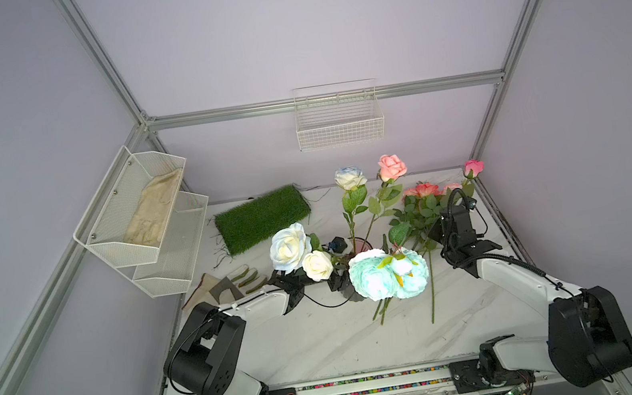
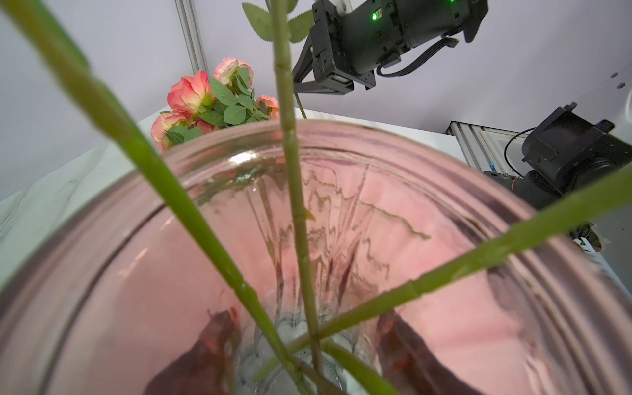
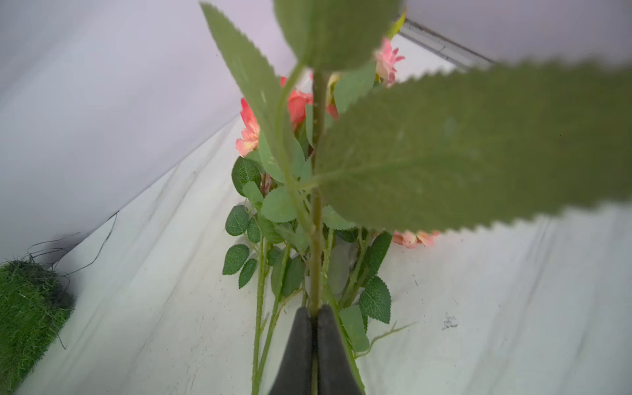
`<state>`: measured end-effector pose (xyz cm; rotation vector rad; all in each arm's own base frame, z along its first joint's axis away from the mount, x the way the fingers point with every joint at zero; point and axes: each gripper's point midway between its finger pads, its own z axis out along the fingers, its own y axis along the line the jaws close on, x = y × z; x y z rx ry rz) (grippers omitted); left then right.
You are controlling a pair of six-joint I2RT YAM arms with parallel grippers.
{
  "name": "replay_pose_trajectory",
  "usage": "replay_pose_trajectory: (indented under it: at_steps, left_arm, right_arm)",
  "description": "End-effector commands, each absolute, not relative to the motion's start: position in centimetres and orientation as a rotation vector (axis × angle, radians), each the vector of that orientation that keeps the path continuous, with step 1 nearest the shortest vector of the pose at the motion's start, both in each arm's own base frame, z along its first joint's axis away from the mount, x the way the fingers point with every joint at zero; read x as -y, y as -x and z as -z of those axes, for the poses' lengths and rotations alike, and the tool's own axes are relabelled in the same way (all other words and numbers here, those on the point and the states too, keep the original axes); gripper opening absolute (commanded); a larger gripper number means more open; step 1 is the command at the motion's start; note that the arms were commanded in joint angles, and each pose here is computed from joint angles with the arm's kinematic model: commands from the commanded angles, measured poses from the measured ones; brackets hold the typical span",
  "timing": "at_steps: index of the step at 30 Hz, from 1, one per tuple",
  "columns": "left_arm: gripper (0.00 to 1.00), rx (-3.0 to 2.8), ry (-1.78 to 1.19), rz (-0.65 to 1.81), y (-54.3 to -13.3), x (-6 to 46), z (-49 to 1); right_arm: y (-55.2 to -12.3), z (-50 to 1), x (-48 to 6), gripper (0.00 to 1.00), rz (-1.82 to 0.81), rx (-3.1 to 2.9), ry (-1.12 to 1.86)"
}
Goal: Pick out pink flowers from the vase
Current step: Place the flower at the center of the board.
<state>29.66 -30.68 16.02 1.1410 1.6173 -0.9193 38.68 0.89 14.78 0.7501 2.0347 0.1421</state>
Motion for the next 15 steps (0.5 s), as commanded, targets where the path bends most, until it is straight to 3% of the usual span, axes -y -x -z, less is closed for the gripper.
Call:
replay_pose_trajectory:
  at_steps: [1, 2, 4, 6, 10, 15]
  left_arm:
    - [0.0, -1.904, -1.1, 0.909, -28.7, 28.9, -10.5]
    - [0.0, -1.9, -1.099, 0.91, -28.8, 28.9, -10.6]
    - [0.0, -1.897, -1.1, 0.913, -28.6, 28.8, -10.7]
    - [0.0, -1.892, -1.099, 0.915, -28.6, 28.9, -10.8]
    - [0.0, -1.893, -1.098, 0.917, -28.5, 28.8, -10.8]
    - [0.0, -1.892, -1.098, 0.921, -28.4, 28.8, -10.7]
  right_arm:
    - [-39.2, -13.2, -2.7, 0.06, -0.243, -2.098, -0.686]
    - [-39.4, -13.0, -3.1, 0.09, -0.26, -2.105, -0.667]
    - [-40.0, -12.7, -3.9, 0.24, -0.3, -2.124, -0.634]
    - [-40.5, -13.6, -4.6, 0.31, -0.343, -2.109, -0.593]
    - [-41.1, -16.2, -8.7, 0.33, -0.565, -2.034, -0.43]
    - [-38.6, -22.7, -16.8, 0.33, -0.851, -1.867, -0.031]
